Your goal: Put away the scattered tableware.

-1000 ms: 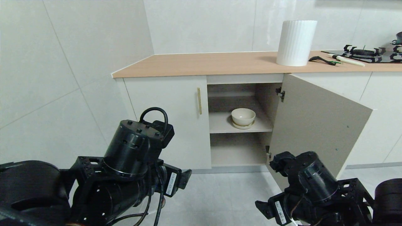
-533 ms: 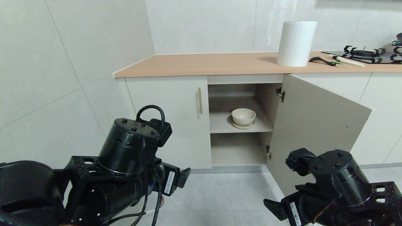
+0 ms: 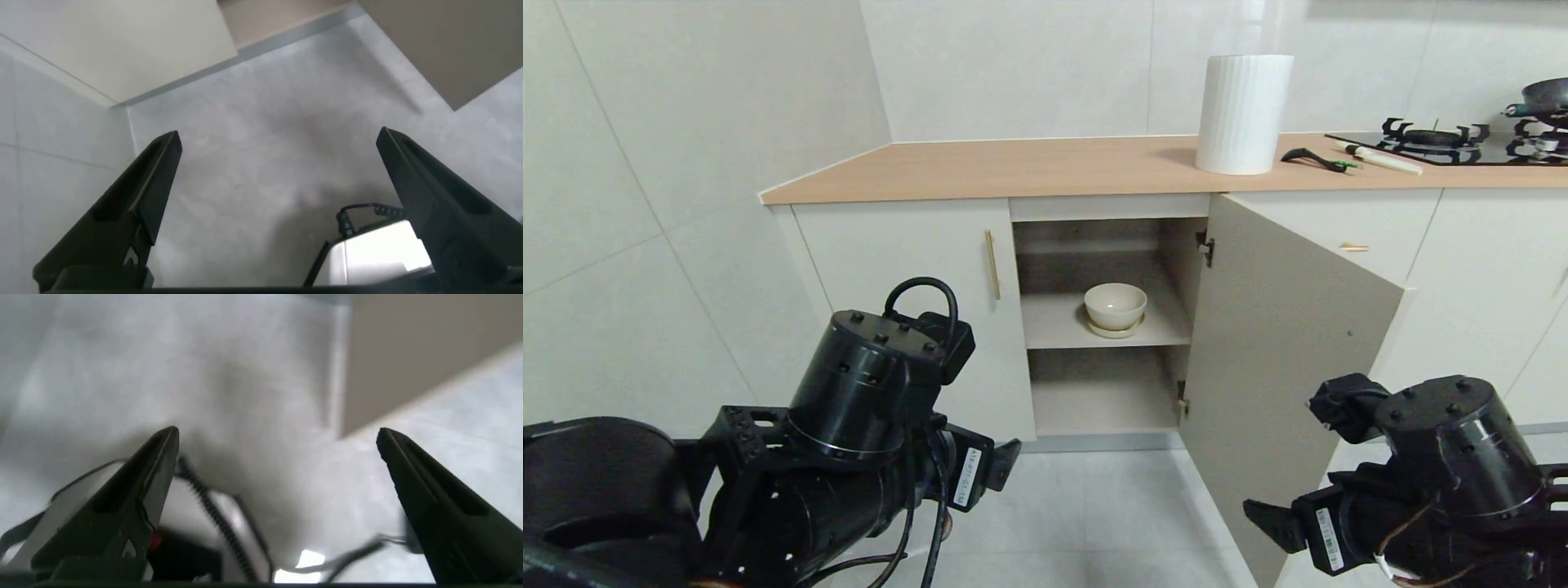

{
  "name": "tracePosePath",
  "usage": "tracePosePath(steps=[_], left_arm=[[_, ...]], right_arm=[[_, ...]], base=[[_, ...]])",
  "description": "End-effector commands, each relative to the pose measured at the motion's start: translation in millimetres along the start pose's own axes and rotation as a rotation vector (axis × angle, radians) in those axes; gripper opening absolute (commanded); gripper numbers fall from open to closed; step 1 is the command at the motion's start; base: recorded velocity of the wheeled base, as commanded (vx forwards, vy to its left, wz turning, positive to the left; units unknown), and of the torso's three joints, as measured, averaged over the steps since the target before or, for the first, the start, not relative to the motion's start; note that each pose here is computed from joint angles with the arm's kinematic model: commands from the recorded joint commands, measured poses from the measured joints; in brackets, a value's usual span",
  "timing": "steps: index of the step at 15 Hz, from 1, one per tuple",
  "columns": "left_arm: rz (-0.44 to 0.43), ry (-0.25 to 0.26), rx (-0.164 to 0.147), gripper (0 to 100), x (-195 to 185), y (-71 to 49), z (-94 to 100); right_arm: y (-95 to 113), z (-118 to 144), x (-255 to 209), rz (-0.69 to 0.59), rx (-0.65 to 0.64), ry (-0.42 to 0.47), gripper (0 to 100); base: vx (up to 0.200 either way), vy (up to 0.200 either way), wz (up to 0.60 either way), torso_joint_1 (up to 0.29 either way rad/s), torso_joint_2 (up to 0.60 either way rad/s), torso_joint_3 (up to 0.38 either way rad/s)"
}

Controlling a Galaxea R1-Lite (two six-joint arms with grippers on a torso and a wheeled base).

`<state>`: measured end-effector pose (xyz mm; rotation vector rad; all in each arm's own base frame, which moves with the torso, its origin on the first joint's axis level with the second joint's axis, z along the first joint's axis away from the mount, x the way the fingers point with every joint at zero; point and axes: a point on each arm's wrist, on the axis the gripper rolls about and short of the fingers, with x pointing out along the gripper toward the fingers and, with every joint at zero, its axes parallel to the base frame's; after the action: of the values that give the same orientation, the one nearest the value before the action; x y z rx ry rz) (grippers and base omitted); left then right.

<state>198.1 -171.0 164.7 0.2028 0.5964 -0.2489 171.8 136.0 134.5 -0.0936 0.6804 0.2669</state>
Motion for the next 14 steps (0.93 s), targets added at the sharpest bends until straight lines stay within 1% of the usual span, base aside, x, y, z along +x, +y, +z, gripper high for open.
tracePosePath(steps=[1, 2, 4, 5, 6, 9, 10, 11, 12, 13, 14], left_arm=[[0.003, 0.002, 0.0, 100, 1, 0.0, -0.2], [0.002, 0.002, 0.0, 100, 1, -0.1, -0.2], [0.004, 0.004, 0.001, 100, 2, -0.3, -0.6], [0.004, 0.004, 0.001, 100, 2, -0.3, -0.6], [0.001, -0.001, -0.003, 100, 0, 0.1, 0.1], [0.0, -0.005, -0.005, 100, 0, 0.3, 0.6], [0.0, -0.008, -0.006, 100, -1, 0.5, 1.2], [0.0, -0.009, -0.007, 100, -1, 0.6, 1.4], [0.0, -0.013, -0.009, 100, -2, 1.2, 2.2], [0.005, -0.02, -0.016, 100, -3, 3.8, 3.9], [0.013, -0.031, -0.029, 100, -6, 8.0, 5.8]], right_arm=[[-18, 7, 0, -0.057, 0.019, -0.024, 100], [-22, 9, -1, -0.065, 0.024, -0.029, 100], [-42, 12, 1, -0.116, 0.027, -0.027, 100], [-42, 12, 1, -0.118, 0.026, -0.027, 100], [-63, 18, 5, -0.2, 0.032, -0.025, 100], [-112, 30, 18, -0.374, 0.079, 0.0, 100], [-125, 33, 21, -0.413, 0.098, 0.005, 100], [-132, 35, 26, -0.433, 0.111, 0.012, 100], [-146, 40, 43, -0.467, 0.137, 0.028, 100], [-154, 44, 56, -0.49, 0.155, 0.012, 100], [-157, 48, 70, -0.491, 0.167, -0.019, 100]], base=[[0.0, -0.2, 0.0, 0.002, 0.01, -0.002], [0.0, -0.2, 0.0, 0.007, 0.0, 0.002], [0.0, -0.2, 0.0, 0.007, 0.0, 0.002], [0.0, 0.0, 0.0, 0.0, 0.0, 0.0], [0.0, 0.0, 0.0, 0.0, 0.0, 0.0], [0.0, 0.0, 0.0, 0.0, 0.0, 0.0], [0.0, 0.0, 0.0, 0.0, 0.0, 0.0], [0.0, 0.0, 0.0, 0.0, 0.0, 0.0], [0.0, 0.0, 0.0, 0.0, 0.0, 0.0], [0.0, 0.0, 0.0, 0.0, 0.0, 0.0], [0.0, 0.0, 0.0, 0.0, 0.0, 0.0]])
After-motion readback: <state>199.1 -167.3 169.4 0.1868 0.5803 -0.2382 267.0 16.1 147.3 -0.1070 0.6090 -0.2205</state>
